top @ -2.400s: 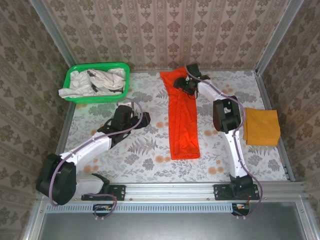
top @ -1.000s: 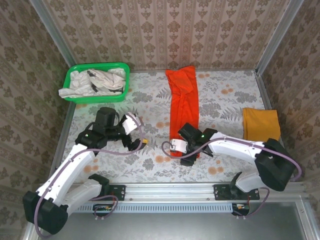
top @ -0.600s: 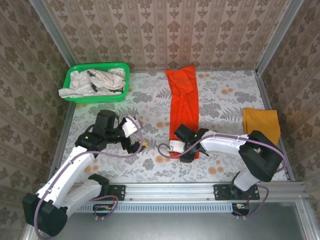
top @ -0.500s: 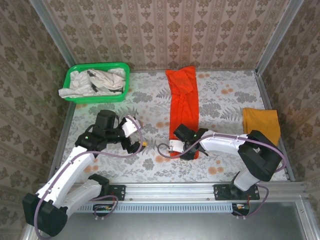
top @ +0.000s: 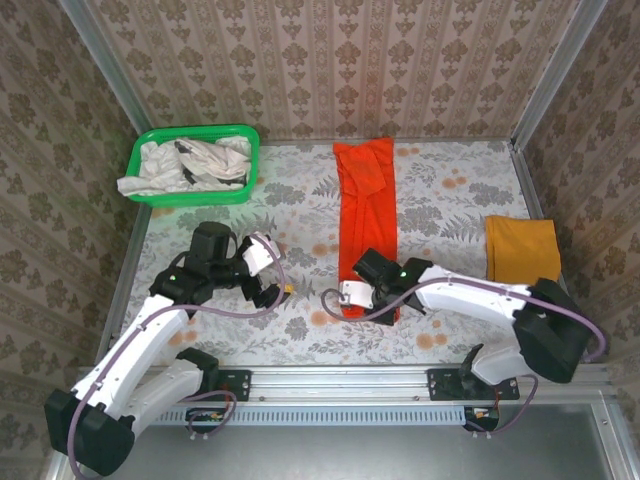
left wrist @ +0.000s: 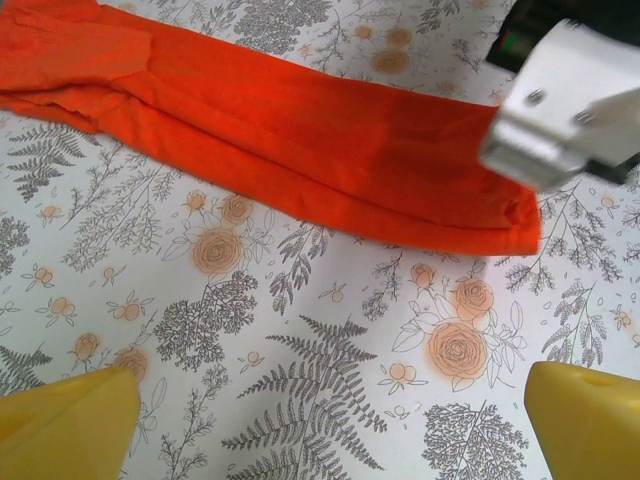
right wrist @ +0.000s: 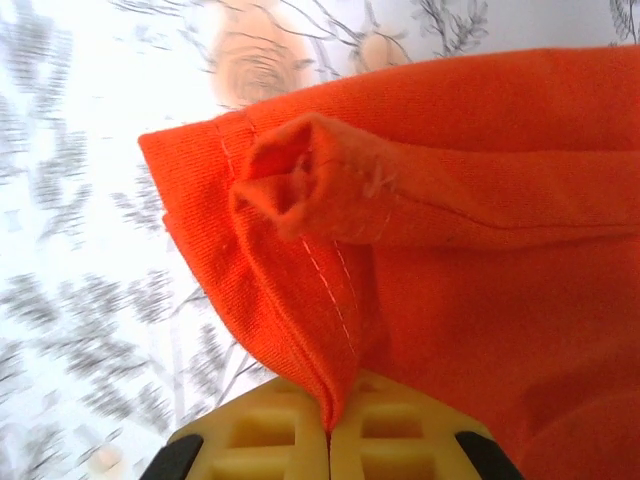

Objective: Fold and stack the t-shirts

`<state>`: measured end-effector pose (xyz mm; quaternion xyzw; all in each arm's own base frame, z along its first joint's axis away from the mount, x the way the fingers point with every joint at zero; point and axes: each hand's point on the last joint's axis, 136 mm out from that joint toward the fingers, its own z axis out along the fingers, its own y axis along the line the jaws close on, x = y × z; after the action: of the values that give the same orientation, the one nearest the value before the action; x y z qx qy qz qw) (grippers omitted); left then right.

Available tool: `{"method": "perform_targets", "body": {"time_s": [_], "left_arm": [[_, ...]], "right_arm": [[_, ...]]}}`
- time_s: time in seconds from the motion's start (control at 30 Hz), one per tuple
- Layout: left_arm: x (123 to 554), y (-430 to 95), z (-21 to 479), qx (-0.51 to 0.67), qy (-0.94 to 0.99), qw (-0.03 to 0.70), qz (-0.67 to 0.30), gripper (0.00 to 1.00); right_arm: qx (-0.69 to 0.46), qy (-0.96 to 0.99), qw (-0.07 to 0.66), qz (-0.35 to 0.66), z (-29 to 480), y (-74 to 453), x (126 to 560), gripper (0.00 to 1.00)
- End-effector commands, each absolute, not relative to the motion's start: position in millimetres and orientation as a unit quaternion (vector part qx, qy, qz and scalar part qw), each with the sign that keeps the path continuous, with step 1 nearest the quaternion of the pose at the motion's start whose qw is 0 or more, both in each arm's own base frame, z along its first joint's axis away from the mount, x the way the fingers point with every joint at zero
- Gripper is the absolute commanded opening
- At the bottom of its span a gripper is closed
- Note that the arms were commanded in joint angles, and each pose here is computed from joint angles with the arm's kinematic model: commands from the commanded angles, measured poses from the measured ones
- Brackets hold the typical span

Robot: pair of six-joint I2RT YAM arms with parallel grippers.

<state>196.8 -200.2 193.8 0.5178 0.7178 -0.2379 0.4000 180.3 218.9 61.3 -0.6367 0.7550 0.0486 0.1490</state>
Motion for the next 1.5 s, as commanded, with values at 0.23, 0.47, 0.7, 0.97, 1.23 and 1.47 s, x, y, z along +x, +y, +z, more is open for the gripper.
{"method": "perform_targets", "body": {"time_s": [0.23, 0.47, 0.7, 0.97, 1.23, 1.47], "left_arm": [[199.0, -206.5, 199.0, 0.512, 0.707, 0.416, -0.256, 1.0], [197.3, -205.0, 197.8, 0.521, 0.701, 0.418, -0.249, 1.0], [230.4, -203.0, 193.0, 0.445, 0.744, 0.441, -0.232, 1.0], [242.1, -209.3, 185.9, 0.438, 0.744, 0.446, -0.238, 1.0], [241.4, -210.1, 179.6, 0.44, 0.743, 0.443, -0.24, 1.0], [244.0, -213.0, 173.8, 0.439, 0.745, 0.438, -0.245, 1.0]], "right_arm": [[-0.664, 0.728, 0.132, 0.108, 118.6, 223.1, 147.6, 0.0], [-0.672, 0.719, 0.169, 0.049, 138.0, 219.8, 212.3, 0.0], [-0.656, 0.736, 0.165, 0.02, 129.3, 208.2, 284.9, 0.0], [-0.641, 0.743, 0.193, 0.004, 129.3, 205.8, 352.1, 0.0], [-0.637, 0.747, 0.19, -0.008, 117.0, 202.5, 398.4, 0.0], [-0.632, 0.748, 0.203, -0.007, 108.5, 200.7, 428.1, 0.0]]}}
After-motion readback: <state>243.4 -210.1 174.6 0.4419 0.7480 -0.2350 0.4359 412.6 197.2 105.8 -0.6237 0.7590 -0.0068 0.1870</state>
